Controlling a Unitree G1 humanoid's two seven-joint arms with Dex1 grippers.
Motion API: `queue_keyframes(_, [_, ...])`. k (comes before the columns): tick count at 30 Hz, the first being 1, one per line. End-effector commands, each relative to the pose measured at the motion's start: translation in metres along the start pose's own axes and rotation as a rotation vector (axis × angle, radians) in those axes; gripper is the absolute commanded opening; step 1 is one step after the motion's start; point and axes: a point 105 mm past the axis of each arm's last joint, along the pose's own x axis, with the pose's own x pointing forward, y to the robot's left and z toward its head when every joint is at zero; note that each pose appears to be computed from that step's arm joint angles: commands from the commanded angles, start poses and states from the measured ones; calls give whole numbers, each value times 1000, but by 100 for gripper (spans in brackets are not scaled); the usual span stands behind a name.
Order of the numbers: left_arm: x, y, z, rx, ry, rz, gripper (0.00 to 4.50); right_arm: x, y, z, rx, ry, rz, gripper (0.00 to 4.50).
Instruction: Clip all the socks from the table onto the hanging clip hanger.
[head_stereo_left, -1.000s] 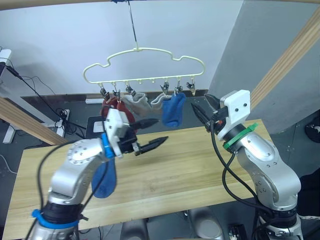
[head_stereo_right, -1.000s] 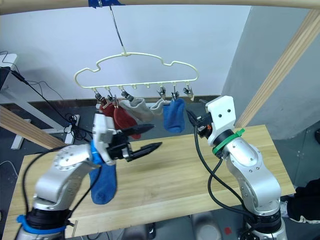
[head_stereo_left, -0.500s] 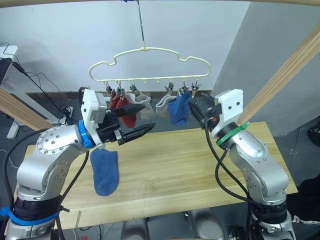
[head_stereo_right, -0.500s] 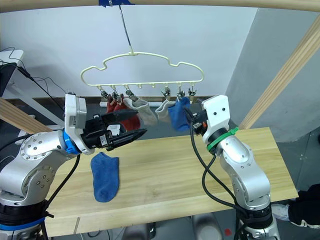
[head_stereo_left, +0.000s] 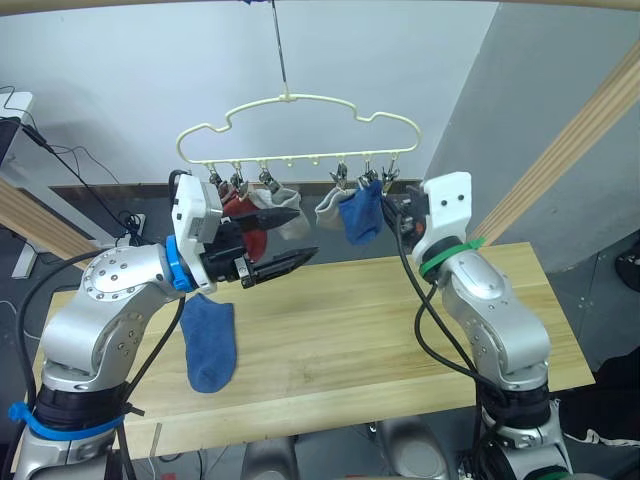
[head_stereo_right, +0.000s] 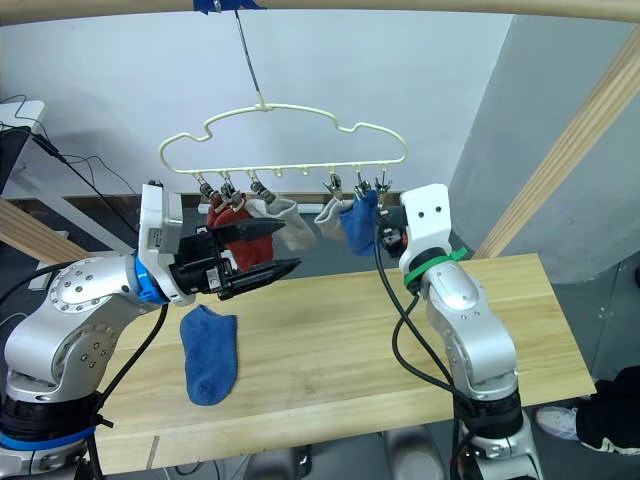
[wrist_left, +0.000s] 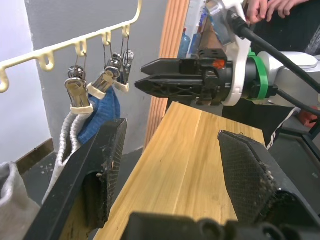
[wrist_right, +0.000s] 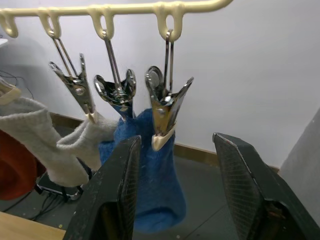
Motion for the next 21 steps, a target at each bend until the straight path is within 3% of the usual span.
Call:
queue_keyframes(1, [2,-2,8,46,-28,-11,322,4,2,13,-4,-51,-18,237])
queue_keyframes(21, [6,-2,4,59,-17,-19,322,21,-5,29,17,-110,-136,237])
